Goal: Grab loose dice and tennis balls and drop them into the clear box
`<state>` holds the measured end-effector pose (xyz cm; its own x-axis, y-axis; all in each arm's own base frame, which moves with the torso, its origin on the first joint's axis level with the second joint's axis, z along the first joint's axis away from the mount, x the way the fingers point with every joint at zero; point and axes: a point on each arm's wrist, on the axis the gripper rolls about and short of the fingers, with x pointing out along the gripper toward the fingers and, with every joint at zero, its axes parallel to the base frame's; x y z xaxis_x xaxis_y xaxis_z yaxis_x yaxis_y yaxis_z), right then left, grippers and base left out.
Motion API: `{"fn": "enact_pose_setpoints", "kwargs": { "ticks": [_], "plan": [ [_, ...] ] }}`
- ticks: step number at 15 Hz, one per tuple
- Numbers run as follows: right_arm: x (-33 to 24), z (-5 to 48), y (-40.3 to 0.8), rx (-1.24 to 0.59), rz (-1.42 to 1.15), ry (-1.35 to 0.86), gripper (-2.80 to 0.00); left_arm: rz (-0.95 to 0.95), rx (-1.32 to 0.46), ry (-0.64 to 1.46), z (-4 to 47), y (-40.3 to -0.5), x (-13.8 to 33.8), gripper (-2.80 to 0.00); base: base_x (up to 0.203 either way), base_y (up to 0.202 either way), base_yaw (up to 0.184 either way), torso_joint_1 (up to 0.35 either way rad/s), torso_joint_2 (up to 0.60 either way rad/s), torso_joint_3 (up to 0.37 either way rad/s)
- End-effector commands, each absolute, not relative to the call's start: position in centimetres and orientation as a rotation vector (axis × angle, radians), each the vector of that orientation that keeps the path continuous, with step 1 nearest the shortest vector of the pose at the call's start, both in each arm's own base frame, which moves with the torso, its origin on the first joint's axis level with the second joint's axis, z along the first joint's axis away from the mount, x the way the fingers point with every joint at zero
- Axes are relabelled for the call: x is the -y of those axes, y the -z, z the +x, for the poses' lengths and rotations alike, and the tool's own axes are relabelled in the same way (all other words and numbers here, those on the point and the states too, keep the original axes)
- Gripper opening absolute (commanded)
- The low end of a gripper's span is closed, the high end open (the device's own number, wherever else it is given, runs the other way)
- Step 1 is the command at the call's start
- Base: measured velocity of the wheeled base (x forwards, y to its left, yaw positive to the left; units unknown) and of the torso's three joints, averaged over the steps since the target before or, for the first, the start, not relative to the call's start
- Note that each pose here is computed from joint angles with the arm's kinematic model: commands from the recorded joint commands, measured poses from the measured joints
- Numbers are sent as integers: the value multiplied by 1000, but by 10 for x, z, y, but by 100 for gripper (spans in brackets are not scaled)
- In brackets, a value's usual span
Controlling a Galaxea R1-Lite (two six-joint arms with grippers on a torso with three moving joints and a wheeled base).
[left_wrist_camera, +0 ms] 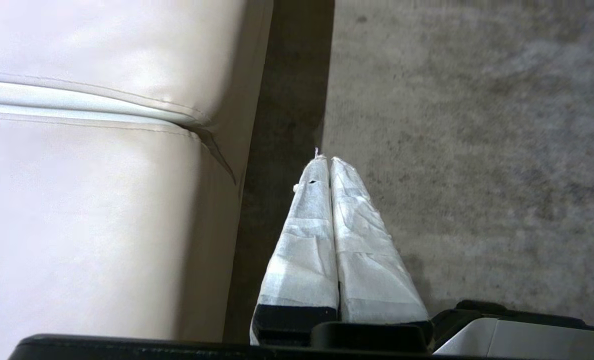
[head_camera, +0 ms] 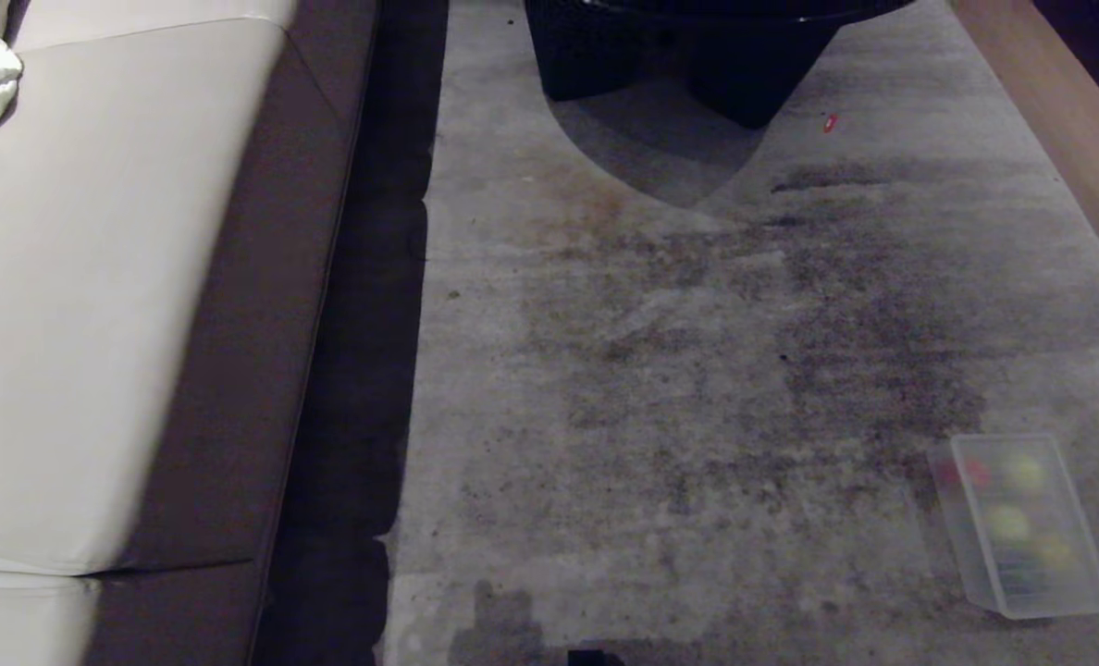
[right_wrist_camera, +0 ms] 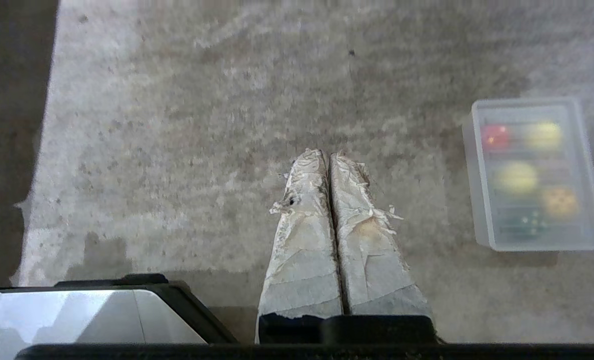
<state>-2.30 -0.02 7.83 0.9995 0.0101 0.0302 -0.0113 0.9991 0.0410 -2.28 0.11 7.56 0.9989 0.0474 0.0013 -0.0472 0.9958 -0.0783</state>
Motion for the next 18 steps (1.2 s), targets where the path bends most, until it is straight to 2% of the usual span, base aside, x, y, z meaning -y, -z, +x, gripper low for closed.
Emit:
{"fn": "enact_pose_setpoints", "kwargs": {
  "ticks": [1, 18],
  "plan": [
    [0, -22, -76, 17, 41, -12, -280, -80, 2, -50, -23, -75, -1, -280, 0, 0, 0, 3, 2, 198],
    [0, -22, -75, 18, 41, -11, -280, -81, 3, -51, -23, -75, -1, -280, 0, 0, 0, 5, 2, 201]
  ]
}}
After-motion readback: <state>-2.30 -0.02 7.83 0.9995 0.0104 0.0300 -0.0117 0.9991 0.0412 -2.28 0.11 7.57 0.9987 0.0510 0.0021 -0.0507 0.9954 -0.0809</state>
